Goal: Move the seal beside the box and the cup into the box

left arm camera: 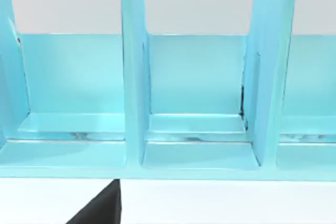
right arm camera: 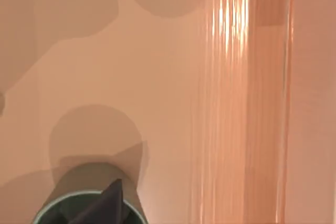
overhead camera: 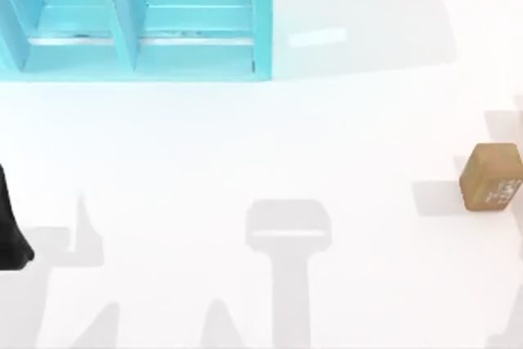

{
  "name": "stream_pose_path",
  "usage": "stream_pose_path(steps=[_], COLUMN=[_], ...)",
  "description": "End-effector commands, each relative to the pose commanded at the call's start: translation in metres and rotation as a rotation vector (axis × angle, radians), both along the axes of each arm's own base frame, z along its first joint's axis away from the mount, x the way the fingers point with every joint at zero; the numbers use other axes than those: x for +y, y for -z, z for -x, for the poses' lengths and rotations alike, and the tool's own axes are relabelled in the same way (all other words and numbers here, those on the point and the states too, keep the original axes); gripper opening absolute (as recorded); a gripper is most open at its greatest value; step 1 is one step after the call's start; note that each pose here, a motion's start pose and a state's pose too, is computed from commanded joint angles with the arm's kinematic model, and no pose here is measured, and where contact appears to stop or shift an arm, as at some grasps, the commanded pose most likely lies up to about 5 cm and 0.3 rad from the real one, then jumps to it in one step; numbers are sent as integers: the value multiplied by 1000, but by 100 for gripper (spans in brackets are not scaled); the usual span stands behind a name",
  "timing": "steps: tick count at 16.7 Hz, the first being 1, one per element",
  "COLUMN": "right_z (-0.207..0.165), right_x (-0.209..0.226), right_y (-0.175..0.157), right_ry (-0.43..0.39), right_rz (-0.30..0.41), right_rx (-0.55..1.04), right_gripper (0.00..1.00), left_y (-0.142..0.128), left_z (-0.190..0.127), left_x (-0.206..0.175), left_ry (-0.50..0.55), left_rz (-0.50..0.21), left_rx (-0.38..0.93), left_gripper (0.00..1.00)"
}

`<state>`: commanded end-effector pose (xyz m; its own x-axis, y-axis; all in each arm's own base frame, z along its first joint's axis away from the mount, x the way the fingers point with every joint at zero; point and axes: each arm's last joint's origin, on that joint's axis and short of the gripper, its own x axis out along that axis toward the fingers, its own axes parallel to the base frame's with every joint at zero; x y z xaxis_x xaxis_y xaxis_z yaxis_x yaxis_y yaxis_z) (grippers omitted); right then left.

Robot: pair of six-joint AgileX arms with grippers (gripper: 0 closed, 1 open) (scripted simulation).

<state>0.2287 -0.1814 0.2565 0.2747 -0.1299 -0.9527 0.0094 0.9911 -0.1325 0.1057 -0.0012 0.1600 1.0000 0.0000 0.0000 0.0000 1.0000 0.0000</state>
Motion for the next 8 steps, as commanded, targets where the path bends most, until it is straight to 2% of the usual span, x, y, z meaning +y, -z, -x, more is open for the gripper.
stream_pose_path(steps=[3, 8], right_z=[8, 20], right_x=[10, 17], right_y=[-13, -11], right_ry=[4, 23], right_rz=[-45, -81], right_rx=[87, 205], right_gripper=[100, 100], left_y=[0, 0], left_z=[0, 0], left_x=[0, 0], left_ry=[0, 0], left_rz=[0, 0], left_rx=[0, 0], left_gripper=[100, 100])
